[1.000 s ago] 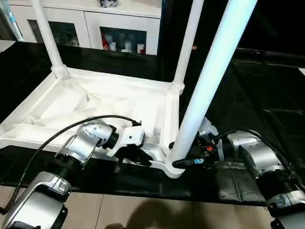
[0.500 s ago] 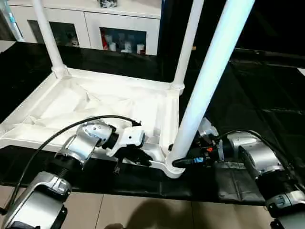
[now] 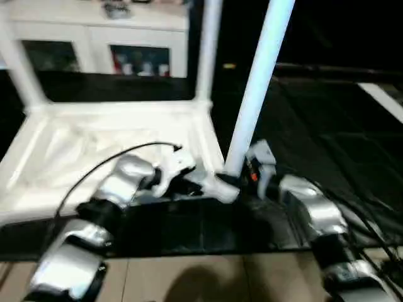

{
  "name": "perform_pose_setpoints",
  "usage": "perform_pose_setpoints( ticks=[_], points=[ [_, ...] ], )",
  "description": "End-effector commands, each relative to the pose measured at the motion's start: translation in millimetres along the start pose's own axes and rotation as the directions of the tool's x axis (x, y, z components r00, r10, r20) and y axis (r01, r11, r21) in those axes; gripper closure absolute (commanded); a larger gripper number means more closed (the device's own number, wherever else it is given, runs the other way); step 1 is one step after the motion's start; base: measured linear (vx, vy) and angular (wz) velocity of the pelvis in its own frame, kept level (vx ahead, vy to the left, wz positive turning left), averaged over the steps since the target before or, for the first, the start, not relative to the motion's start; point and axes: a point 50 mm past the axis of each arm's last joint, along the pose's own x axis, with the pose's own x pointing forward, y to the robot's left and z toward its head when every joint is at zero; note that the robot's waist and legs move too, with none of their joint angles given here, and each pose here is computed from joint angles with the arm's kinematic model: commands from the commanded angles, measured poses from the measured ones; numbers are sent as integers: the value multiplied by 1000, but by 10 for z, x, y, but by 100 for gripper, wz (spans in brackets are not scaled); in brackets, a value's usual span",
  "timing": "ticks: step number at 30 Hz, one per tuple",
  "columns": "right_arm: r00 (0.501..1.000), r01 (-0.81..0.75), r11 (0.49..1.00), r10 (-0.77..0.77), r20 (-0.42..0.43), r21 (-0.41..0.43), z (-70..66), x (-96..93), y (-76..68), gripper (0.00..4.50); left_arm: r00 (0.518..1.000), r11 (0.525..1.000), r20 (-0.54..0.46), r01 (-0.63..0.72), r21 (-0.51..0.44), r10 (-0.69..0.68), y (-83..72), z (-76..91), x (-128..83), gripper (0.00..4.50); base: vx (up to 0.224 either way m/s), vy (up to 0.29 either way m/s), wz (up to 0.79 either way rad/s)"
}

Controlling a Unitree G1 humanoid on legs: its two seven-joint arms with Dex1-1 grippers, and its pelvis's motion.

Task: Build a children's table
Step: Rotate leg to tighten

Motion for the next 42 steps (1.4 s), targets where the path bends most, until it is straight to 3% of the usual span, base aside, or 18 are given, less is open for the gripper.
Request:
perform_pose_setpoints(
  ticks=[1,5,9,11,14,23,26,28,29,32,37,42],
  points=[
    [998,-54,997,55,-24,47,-33,255,277,253,995,1000,99,-14,3,14,-64,285,209,450,0,0,0],
    [995,100,994,-99,-8,48,32,457,342,254,987,995,127,-93,-46,98,-50,387,289,450,0,0,0],
    [997,72,996,-73,9,58,67,497,383,254,987,994,122,-97,-41,101,-57,372,296,450,0,0,0],
    [998,51,997,-52,19,65,69,490,398,187,988,994,115,-104,-38,108,-47,343,279,450,0,0,0],
    [998,43,997,-45,33,60,65,463,387,169,988,993,104,-115,-33,118,-29,308,248,450,0,0,0],
    [994,-76,997,77,79,-10,17,64,190,91,996,998,71,-61,28,59,-6,163,96,450,0,0,0],
    [985,-164,984,168,48,-72,-8,-196,63,66,999,998,51,3,66,-6,-16,102,7,450,0,0,0],
    [981,-185,979,189,38,-88,-12,-241,48,47,999,997,47,16,73,-19,-19,93,-7,450,0,0,0],
    [963,-270,954,270,-18,-129,-40,-371,23,41,997,993,40,66,101,-71,-42,78,-43,450,0,0,0],
    [941,-338,931,333,-58,-140,-39,-477,-3,6,989,979,22,138,147,-143,-84,55,-86,450,0,0,0],
    [909,-417,894,406,-97,-161,12,-566,-34,2,970,950,-52,243,198,-237,-145,-27,-154,450,0,0,0],
    [836,-549,821,536,-117,-157,50,-620,2,2,941,908,-114,337,248,-318,-191,-79,-223,450,0,0,0]
  ],
)
